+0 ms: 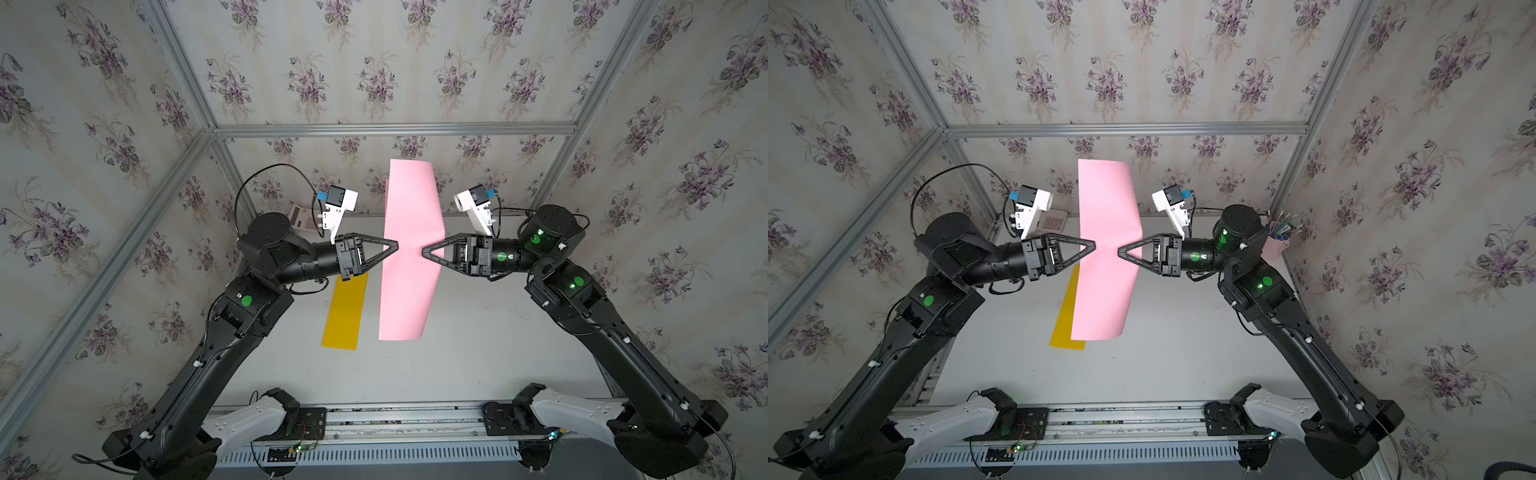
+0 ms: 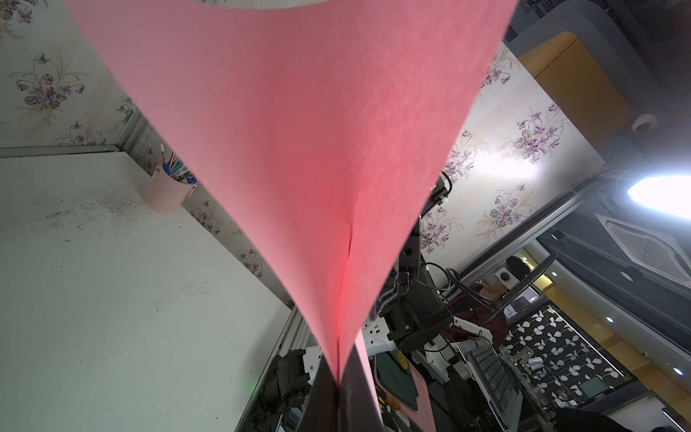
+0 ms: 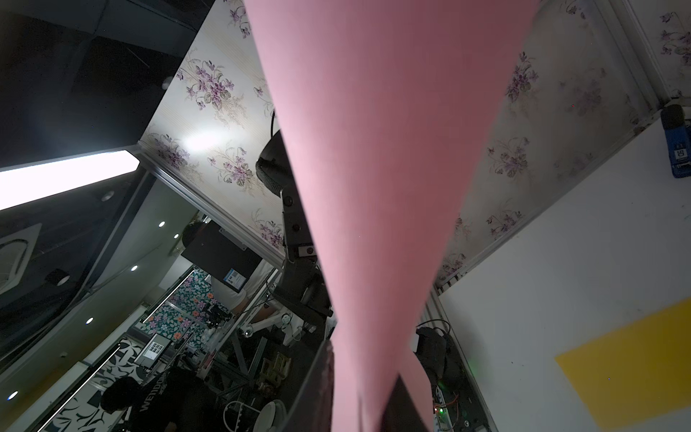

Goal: Fold the rectangular paper in half along the long edge
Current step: Fold the paper.

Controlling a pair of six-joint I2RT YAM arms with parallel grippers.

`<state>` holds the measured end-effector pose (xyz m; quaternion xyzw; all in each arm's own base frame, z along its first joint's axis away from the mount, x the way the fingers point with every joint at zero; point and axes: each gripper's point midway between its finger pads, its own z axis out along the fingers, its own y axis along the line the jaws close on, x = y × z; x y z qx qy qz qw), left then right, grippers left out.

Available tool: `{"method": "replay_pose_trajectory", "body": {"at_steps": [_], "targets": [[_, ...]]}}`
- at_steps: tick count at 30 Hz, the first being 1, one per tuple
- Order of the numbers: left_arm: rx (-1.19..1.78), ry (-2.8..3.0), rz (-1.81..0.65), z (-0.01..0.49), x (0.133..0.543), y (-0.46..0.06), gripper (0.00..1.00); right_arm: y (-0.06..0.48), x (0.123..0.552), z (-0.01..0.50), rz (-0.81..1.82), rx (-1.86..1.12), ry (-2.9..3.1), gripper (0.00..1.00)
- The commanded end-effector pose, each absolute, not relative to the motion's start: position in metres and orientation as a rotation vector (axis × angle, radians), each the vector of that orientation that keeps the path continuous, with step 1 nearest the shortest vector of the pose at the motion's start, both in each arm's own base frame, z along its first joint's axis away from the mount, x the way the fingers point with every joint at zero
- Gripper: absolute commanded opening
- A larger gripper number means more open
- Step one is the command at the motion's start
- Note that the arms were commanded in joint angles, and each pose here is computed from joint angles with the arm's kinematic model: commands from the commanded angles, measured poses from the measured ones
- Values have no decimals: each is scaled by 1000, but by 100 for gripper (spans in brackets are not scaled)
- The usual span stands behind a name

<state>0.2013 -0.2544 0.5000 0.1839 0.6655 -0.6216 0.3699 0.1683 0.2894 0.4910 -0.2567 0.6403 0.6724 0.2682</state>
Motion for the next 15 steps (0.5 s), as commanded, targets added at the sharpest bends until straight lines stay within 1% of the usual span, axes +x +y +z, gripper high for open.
{"method": "replay_pose_trajectory", "body": {"at_steps": [1,4,9,10,11,12,13,15], "targets": [[488,1671,-1588,507,200,-254,0,289,163,491,1815,-737,1717,16],[488,1674,-1585,507,201,-254,0,288,162,486,1795,-742,1748,23],[488,1673,-1587,507,201,-254,0,287,161,483,1788,-750,1763,21],[488,1674,-1587,507,202,-254,0,288,160,483,1785,-752,1765,19],[489,1670,-1587,508,201,-254,0,287,161,483,1779,-752,1762,14],[489,1671,-1587,508,201,-254,0,287,160,482,1781,-759,1765,7],[490,1671,-1587,508,201,-254,0,287,160,482,1772,-758,1769,2],[493,1674,-1586,508,200,-254,0,286,160,481,1746,-761,1775,0]]}}
